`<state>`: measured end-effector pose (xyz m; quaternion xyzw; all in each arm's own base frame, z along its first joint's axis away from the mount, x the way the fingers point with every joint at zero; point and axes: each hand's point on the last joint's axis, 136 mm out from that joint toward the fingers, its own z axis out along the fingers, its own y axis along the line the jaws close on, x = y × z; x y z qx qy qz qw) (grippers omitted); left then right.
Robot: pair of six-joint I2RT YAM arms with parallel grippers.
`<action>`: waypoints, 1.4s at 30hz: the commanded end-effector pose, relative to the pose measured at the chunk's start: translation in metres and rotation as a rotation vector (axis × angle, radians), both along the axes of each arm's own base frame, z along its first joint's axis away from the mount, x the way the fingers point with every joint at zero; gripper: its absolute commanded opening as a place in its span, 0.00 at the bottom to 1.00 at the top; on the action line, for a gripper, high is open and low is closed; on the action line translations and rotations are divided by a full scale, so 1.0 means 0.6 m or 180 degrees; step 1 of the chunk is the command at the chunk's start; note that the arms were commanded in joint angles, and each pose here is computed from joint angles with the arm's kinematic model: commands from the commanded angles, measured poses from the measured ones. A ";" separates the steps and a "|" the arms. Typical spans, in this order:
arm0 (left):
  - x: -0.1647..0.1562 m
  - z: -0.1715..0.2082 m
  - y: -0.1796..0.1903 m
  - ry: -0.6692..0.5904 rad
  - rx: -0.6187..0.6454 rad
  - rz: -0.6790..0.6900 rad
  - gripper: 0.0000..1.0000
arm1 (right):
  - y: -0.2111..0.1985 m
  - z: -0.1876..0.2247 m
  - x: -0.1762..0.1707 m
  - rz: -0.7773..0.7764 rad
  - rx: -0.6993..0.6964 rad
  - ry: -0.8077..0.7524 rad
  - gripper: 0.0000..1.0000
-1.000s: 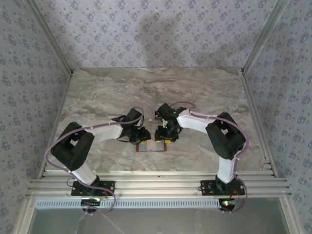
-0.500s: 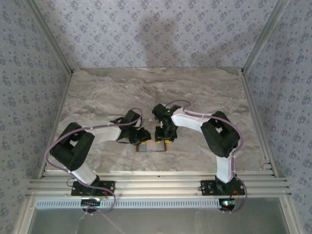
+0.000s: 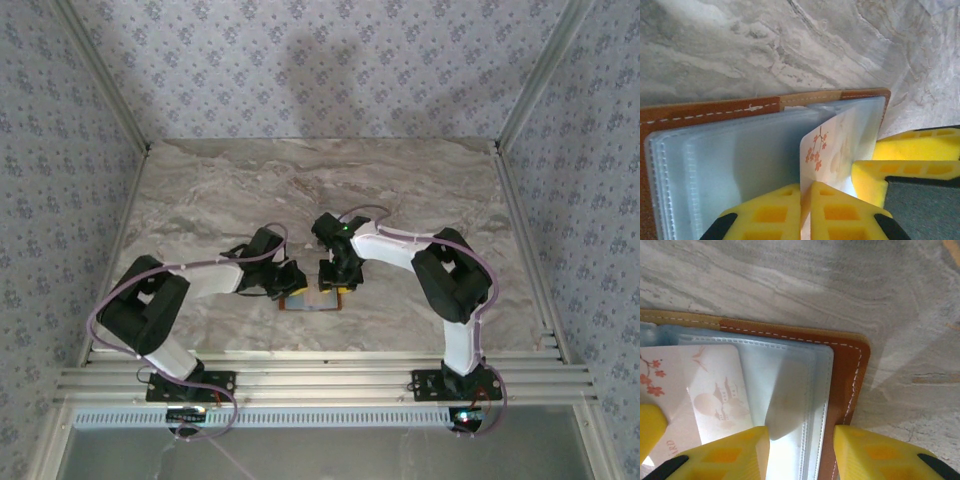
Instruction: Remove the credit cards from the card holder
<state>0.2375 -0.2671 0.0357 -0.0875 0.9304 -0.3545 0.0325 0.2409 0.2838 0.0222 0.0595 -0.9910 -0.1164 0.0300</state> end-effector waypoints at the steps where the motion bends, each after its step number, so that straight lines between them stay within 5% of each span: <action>1: -0.006 0.007 0.022 -0.0027 0.0206 -0.0022 0.08 | -0.020 -0.029 -0.023 -0.0023 -0.0205 0.0153 0.41; 21: 0.005 0.107 0.064 -0.0629 0.0914 -0.0962 0.04 | -0.023 0.065 0.009 -0.0214 0.0349 -0.0180 0.42; 29: 0.053 0.182 0.033 -0.1402 0.1041 -0.1745 0.02 | -0.097 0.094 0.028 -0.0470 0.0372 -0.0294 0.42; 42: 0.106 0.227 -0.066 -0.2790 0.1597 -0.4178 0.00 | -0.195 0.126 0.044 -0.0688 0.0360 -0.0460 0.42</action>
